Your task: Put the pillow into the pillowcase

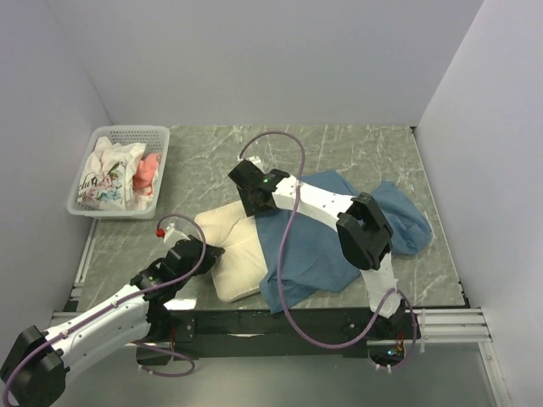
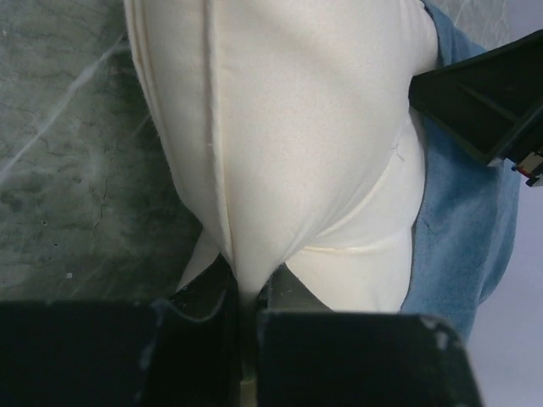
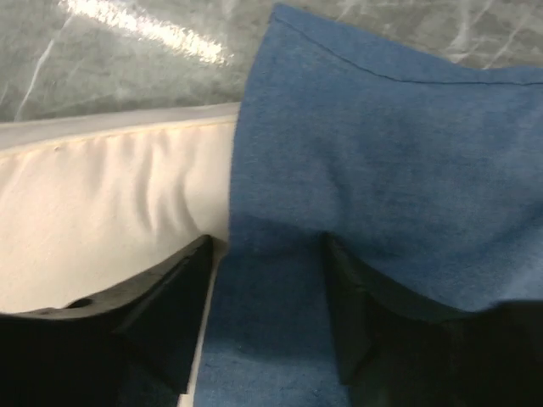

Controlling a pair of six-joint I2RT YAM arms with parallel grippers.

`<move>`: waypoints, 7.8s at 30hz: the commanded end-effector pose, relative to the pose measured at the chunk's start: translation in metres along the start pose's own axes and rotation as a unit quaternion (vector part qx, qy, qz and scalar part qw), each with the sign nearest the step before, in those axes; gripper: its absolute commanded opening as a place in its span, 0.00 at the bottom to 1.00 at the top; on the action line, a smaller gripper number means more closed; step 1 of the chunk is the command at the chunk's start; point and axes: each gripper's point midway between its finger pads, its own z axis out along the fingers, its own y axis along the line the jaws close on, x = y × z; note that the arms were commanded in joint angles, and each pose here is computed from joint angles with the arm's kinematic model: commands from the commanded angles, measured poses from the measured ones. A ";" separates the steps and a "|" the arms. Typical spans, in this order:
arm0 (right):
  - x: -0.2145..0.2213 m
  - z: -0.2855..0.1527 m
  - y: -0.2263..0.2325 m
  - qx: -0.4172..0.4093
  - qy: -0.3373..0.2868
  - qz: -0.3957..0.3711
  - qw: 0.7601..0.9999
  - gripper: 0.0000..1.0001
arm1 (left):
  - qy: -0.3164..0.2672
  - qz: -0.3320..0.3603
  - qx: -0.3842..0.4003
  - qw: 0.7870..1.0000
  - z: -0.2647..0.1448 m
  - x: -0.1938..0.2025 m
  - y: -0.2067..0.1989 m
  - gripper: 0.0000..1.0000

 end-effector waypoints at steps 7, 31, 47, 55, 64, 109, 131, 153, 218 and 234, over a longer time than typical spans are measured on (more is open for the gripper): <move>-0.040 0.002 -0.044 0.085 -0.032 0.021 0.996 0.19 | 0.002 0.000 0.004 1.000 -0.003 0.000 -0.002 0.01; -0.109 -0.303 0.082 -0.199 -0.241 0.018 0.950 0.00 | -0.124 -0.022 0.169 0.978 -0.050 -0.082 -0.157 0.01; -0.021 -0.336 0.076 -0.323 -0.250 0.050 0.912 0.00 | -0.269 0.016 0.058 0.961 -0.087 -0.151 -0.133 0.01; 0.148 -0.282 0.115 -0.361 -0.148 0.009 0.921 0.00 | -0.311 -0.016 0.093 0.946 -0.075 -0.149 -0.105 0.04; 0.129 -0.321 0.082 -0.352 -0.173 0.038 0.919 0.58 | -0.287 -0.030 0.094 0.953 -0.052 -0.124 -0.067 0.01; -0.134 -0.150 0.014 -0.119 -0.180 -0.013 0.976 0.01 | -0.215 0.147 0.268 0.927 -0.118 -0.119 -0.196 0.01; -0.165 -0.526 -0.042 -0.559 -0.348 0.084 0.748 0.00 | -0.245 0.137 0.285 0.917 -0.187 -0.182 -0.322 0.66; -0.147 -0.561 -0.069 -0.594 -0.351 0.087 0.719 0.00 | -0.352 -0.109 0.102 0.924 -0.224 -0.235 -0.178 0.86; -0.234 -0.460 -0.140 -0.531 -0.351 0.227 0.737 0.00 | 0.063 -0.063 0.312 0.946 -0.018 -0.079 -0.219 0.84; -0.227 -0.467 -0.138 -0.541 -0.351 0.221 0.732 0.00 | 0.114 -0.072 0.271 0.953 0.042 -0.030 -0.259 0.61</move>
